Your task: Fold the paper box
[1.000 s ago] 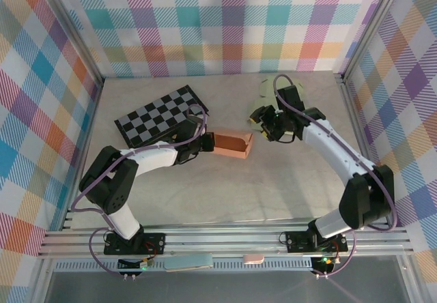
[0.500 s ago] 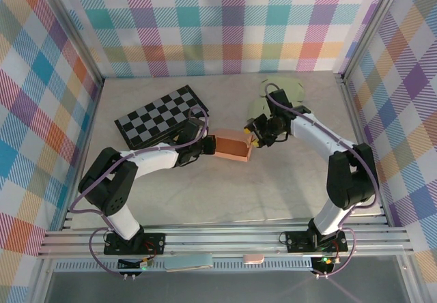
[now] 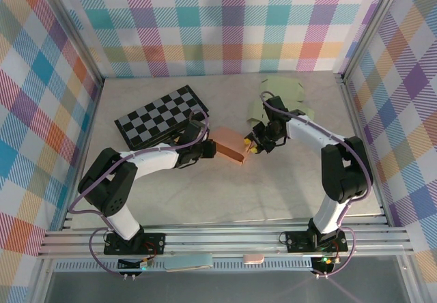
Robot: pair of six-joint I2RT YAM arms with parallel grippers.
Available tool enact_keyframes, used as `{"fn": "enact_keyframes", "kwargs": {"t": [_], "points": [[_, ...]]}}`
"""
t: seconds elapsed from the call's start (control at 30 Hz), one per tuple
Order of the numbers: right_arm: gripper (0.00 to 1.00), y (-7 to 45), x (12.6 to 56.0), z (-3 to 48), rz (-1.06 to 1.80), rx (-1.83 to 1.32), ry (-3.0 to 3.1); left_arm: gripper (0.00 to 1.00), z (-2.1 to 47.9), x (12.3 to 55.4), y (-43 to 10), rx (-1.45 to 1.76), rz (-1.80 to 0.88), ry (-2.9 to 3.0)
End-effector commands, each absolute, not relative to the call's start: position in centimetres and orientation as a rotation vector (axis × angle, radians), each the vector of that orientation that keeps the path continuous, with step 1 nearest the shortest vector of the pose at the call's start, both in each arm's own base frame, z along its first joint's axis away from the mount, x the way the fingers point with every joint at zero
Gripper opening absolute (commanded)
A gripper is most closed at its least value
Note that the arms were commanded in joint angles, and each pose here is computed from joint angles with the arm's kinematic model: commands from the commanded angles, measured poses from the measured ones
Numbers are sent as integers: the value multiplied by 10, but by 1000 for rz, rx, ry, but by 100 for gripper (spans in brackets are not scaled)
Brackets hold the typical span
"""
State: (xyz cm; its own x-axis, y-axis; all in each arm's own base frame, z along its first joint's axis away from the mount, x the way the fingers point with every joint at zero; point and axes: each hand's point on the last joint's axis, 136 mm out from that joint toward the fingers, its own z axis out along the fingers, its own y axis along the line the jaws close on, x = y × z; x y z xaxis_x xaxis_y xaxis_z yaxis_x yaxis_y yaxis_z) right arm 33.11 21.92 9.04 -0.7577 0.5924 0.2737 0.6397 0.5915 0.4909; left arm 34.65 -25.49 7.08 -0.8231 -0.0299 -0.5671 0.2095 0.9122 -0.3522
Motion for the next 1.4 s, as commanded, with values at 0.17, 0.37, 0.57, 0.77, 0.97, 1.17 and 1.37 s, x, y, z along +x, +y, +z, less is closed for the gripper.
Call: {"fn": "enact_keyframes", "kwargs": {"t": [0.17,0.37,0.57,0.77,0.97,1.17,1.37], "points": [[28,216,332,84,-860,-1028,-2755,30,115,319,-257,67,-665,2486],[28,215,335,87,-857,-1016,-2772,37,162,288,-239,-45,-749,2464],[29,213,335,93,-846,-981,-2811,53,223,303,-205,-210,-694,2503],[30,211,333,93,-830,-938,-2837,53,217,358,-213,-43,-685,2752],[34,212,332,98,-848,-889,-2857,51,167,391,-243,200,-664,2884],[38,214,329,99,-871,-845,-2854,46,128,392,-265,280,-669,2914],[39,216,326,94,-882,-820,-2844,43,98,380,-267,289,-624,2939]]}}
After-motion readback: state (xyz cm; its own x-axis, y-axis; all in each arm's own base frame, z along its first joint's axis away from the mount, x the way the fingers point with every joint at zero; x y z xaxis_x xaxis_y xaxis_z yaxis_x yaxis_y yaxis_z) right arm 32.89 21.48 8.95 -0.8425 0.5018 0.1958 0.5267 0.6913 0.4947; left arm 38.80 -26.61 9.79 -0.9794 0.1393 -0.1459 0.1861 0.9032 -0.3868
